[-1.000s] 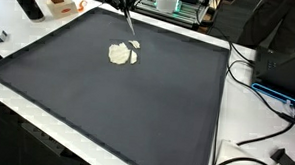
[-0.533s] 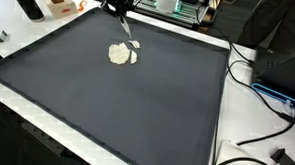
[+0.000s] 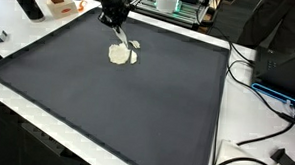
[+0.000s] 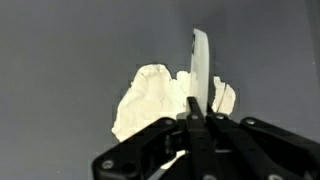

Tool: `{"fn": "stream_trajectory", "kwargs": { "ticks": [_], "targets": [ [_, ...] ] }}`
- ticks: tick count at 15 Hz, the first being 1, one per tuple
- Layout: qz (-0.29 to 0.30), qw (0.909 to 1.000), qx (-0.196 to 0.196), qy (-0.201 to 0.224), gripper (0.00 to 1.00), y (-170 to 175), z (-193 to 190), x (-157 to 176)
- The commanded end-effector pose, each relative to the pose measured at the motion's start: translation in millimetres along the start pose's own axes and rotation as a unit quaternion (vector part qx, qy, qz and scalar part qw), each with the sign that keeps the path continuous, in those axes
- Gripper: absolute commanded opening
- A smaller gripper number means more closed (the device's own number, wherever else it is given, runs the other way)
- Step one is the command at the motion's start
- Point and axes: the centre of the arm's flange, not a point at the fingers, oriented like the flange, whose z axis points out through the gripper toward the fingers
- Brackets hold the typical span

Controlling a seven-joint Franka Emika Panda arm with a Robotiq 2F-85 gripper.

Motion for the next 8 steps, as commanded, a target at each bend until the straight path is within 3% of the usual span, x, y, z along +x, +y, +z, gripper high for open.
{"fn": "stream_trajectory", "kwargs": {
  "ticks": [1, 5, 8],
  "targets": [
    [-0.042, 0.9991, -0.005, 0.007, 0.01, 11.0, 13.4, 1.1],
    [-0.069, 0.9972, -0.016, 0.022, 0.01, 15.7, 19.0, 8.3],
    [-0.081, 0.9960, -0.004, 0.037, 0.01, 17.9, 24.4, 10.2]
  ]
}}
